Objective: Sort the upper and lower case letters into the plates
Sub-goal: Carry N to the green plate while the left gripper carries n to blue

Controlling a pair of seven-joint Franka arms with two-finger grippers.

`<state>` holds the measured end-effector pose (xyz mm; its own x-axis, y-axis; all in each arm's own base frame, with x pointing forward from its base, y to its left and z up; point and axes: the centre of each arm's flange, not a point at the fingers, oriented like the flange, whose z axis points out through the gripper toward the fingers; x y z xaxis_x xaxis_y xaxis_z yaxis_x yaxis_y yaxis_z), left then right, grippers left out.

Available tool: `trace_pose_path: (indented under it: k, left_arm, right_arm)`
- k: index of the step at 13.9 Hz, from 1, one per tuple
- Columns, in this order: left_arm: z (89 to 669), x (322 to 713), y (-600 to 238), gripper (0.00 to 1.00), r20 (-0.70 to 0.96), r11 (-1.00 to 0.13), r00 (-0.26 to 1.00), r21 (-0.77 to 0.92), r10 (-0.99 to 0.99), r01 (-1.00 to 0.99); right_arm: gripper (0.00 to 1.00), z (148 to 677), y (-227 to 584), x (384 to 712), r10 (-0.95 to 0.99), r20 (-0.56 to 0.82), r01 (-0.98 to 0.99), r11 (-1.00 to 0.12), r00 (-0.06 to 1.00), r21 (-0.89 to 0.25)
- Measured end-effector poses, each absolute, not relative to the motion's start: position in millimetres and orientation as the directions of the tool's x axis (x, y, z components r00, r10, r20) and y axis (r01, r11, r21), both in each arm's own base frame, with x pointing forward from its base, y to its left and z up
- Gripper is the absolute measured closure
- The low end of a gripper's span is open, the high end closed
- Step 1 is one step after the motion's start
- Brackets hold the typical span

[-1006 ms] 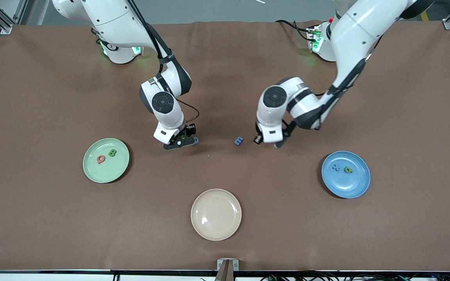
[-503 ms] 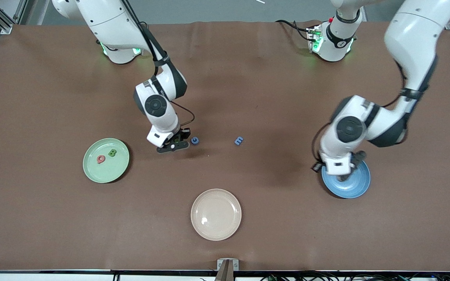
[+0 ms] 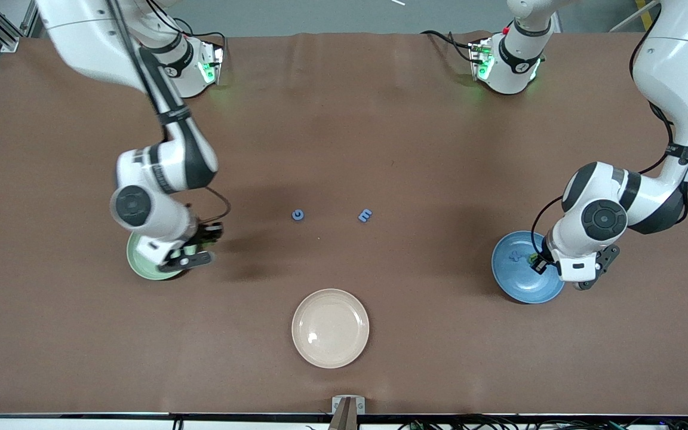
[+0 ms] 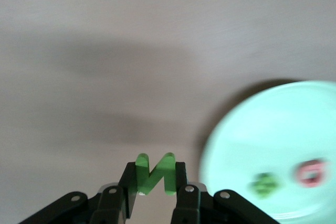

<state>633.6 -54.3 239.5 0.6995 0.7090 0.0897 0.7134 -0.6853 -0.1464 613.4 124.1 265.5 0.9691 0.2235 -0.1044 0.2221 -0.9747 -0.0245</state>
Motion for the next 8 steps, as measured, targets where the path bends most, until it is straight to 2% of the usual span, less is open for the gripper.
trace_pose_path:
  k: [4,8]
  left_arm:
    - [257.2,628.4,-114.5,0.00,0.081,-0.720,0.727,-0.095,0.682,0.687]
    - [276.5,601.1,-231.3,0.04,0.081,-0.752,0.752,-0.037,0.655,0.659]
  right_arm:
    - [0.67,247.0,27.0,622.6,0.227,-0.124,0.223,-0.974,0.966,-0.044]
    - [0.67,201.5,32.1,615.9,0.235,-0.170,0.227,-0.972,0.957,-0.060]
